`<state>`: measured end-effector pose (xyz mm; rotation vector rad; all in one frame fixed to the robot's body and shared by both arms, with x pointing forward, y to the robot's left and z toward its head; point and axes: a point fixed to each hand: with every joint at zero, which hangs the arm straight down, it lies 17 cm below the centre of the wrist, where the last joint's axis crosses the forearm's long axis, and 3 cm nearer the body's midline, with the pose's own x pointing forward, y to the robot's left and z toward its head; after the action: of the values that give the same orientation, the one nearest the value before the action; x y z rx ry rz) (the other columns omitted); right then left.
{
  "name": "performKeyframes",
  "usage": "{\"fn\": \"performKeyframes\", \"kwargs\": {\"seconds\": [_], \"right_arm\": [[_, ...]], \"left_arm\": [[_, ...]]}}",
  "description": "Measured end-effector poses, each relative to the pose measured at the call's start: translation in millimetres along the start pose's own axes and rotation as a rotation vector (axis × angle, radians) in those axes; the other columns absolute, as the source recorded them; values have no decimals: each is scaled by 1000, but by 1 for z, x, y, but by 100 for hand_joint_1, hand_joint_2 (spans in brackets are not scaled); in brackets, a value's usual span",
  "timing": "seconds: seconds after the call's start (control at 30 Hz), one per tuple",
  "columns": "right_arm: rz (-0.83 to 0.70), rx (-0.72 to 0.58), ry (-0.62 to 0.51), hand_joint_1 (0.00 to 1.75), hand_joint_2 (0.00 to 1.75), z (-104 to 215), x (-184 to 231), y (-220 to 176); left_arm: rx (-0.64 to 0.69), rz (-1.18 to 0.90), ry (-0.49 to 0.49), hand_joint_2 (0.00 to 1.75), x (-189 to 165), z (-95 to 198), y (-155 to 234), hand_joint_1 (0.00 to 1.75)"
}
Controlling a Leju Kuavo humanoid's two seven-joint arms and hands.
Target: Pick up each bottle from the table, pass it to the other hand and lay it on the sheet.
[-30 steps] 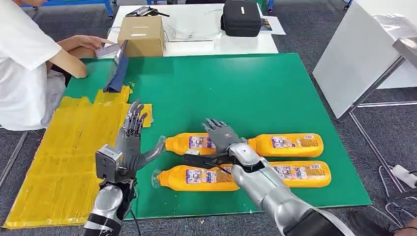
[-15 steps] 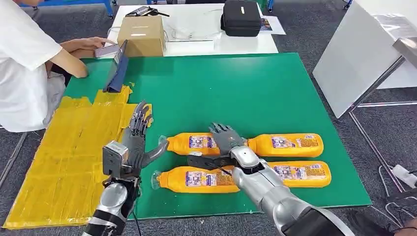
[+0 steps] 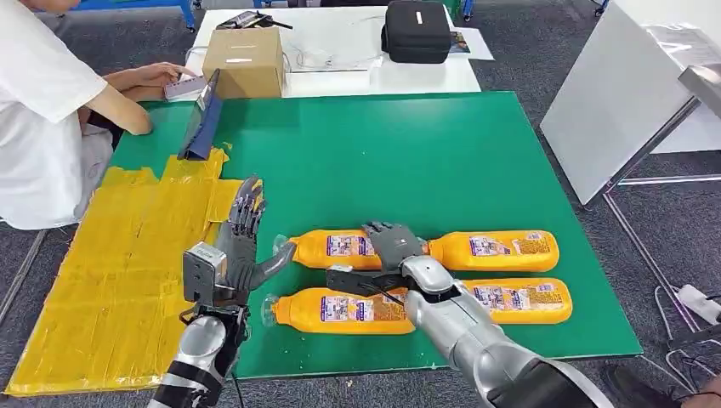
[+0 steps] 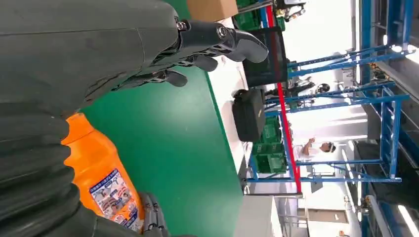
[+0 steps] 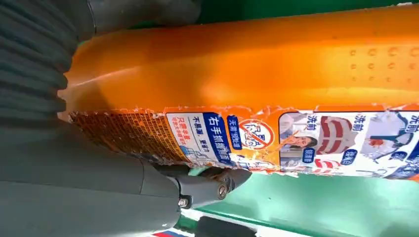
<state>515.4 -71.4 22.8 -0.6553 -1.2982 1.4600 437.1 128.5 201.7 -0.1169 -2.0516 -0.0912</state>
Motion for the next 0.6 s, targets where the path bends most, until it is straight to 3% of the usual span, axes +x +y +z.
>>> {"fn": "performKeyframes", "kwargs": {"seconds": [0.03, 0.23, 0.33, 0.47, 0.6], "right_arm": [[-2, 0, 0, 131, 175, 0, 0, 0], [-58, -55, -25, 173, 175, 1, 4, -6], [-126, -174, -46, 166, 175, 4, 7, -22], [-206, -366, -39, 175, 175, 12, 1, -58], [-300, -513, -2, 169, 175, 24, -20, -85]], "left_arm": [[0, 0, 0, 175, 0, 0, 0, 0], [-2, 2, 5, 175, -2, 0, -1, 0], [0, 4, 5, 175, -2, 0, 0, 0], [-3, -3, 3, 175, -2, 0, -1, 0], [2, -13, -1, 175, -1, 0, -1, 0]]}}
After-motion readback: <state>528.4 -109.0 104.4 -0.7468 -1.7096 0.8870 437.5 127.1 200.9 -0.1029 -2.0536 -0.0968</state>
